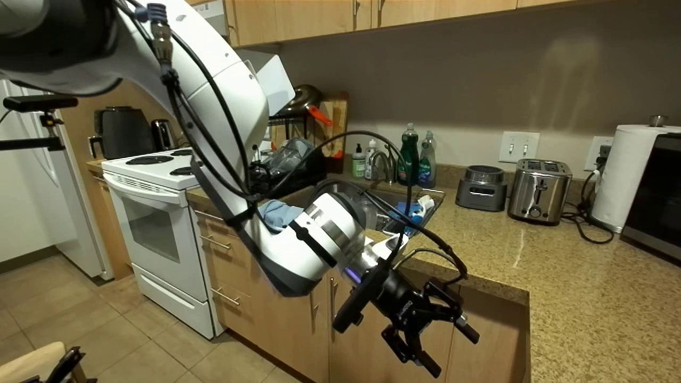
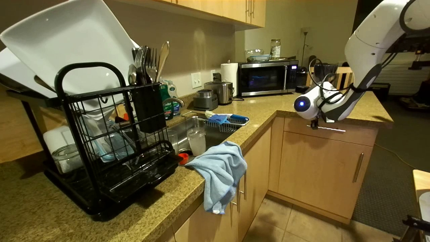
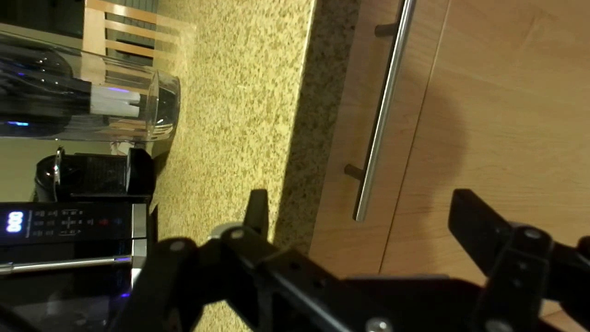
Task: Open the drawer
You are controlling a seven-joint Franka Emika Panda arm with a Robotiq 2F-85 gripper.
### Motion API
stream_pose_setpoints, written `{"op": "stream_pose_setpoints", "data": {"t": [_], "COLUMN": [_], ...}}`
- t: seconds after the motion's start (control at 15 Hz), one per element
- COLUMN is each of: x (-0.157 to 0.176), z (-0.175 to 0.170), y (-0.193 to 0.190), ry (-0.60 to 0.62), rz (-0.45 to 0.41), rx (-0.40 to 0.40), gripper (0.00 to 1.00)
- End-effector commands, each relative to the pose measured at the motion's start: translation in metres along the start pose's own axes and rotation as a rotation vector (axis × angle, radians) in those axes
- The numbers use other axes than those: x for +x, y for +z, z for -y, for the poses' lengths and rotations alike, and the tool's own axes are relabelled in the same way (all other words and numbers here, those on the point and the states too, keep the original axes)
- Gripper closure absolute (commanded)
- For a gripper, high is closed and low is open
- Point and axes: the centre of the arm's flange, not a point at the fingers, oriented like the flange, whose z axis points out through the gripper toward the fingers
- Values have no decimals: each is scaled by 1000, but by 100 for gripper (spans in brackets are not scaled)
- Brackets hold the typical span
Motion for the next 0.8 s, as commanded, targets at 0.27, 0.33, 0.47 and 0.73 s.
{"op": "stream_pose_setpoints", "data": {"t": [0.27, 0.33, 0.47, 0.73], "x": [-12, -14, -17, -29], "z": [35, 37, 41, 55], "y": [32, 35, 40, 49], "ry": [-30, -29, -24, 16], "rz": [-48, -47, -38, -8], "rx": [-163, -176, -191, -205], "gripper": [0, 0, 0, 0]}}
